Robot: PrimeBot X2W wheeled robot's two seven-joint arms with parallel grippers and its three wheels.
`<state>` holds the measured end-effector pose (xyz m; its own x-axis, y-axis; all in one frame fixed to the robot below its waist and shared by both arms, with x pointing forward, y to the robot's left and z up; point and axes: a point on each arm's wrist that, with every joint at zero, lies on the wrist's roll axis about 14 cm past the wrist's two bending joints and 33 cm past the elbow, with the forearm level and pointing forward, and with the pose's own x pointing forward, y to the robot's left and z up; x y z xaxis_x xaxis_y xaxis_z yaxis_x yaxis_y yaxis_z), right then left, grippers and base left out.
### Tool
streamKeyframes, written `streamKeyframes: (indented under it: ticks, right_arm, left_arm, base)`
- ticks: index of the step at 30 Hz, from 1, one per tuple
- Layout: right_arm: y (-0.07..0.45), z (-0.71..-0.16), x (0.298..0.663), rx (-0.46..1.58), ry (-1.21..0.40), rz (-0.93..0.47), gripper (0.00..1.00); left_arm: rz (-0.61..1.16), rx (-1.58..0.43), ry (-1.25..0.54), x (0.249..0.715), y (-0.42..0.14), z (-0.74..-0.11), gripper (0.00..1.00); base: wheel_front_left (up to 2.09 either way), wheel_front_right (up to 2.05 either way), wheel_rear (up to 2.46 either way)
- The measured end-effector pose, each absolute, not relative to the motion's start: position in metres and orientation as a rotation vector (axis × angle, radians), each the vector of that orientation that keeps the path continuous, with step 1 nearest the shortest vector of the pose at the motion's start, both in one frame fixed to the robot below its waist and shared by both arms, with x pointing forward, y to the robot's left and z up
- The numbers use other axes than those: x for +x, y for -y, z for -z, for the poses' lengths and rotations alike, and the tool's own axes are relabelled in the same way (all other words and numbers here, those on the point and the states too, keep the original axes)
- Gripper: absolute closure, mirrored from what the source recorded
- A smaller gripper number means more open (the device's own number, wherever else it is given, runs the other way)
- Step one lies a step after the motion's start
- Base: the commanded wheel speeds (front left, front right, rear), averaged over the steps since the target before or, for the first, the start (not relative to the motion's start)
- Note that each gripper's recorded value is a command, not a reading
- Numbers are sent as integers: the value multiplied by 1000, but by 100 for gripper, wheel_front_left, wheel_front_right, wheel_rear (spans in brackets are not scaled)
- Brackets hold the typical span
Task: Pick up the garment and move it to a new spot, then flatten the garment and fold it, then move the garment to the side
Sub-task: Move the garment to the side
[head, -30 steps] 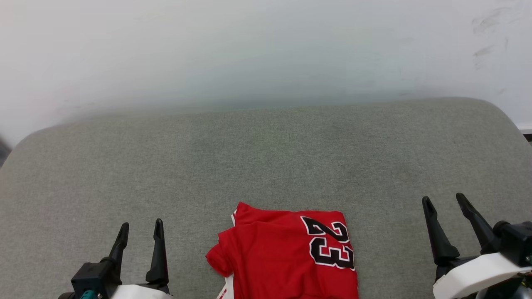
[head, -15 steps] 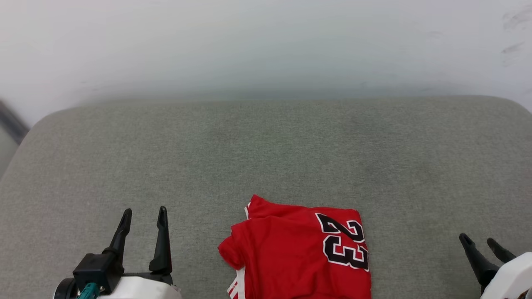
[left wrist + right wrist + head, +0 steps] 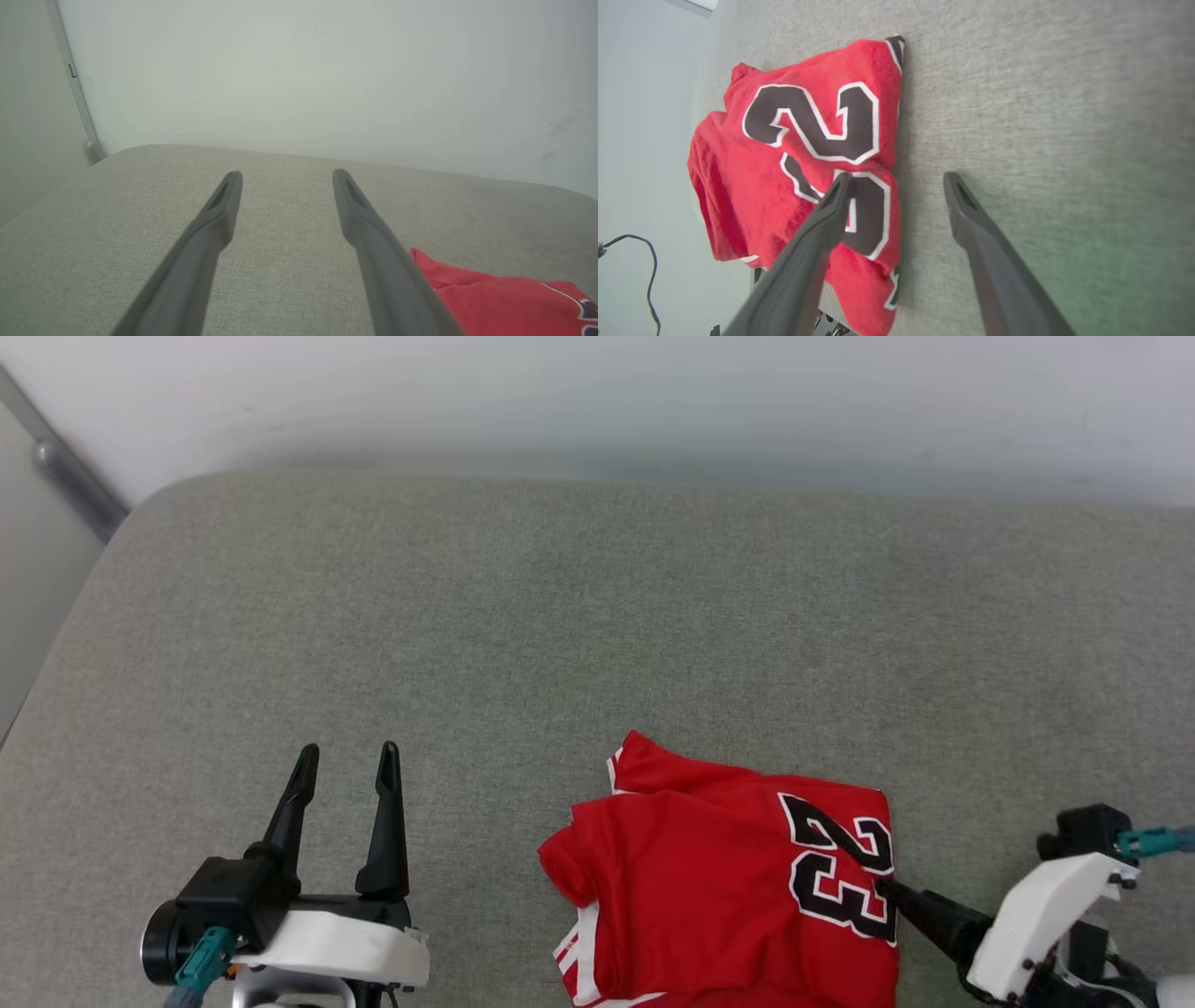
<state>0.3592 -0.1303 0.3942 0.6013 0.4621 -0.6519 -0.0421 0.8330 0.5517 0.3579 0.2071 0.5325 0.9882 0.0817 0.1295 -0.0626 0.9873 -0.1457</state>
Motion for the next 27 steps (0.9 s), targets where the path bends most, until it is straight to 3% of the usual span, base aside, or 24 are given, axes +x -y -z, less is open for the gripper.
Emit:
streamKeyframes:
  ticks: [9,10,12,19,27]
  right_arm:
    - [77,-372,364,654,-1034,-433,0]
    - [75,-371,365,658,-1041,-438,47]
    - [71,-371,366,659,-1041,-448,100]
    - [70,-382,366,583,-987,-477,100]
    - [132,-389,370,294,-886,-354,100]
  left_arm:
    - [-84,-132,101,370,-213,-519,0]
    - [-84,-133,98,370,-214,-518,0]
    - [-87,-130,93,370,-215,-516,0]
    - [-70,-120,112,369,-212,-522,0]
    - [16,-115,141,374,-190,-532,0]
  base:
    - [0,0,0]
    - [0,0,0]
    - [0,0,0]
    - [0,0,0]
    - [0,0,0]
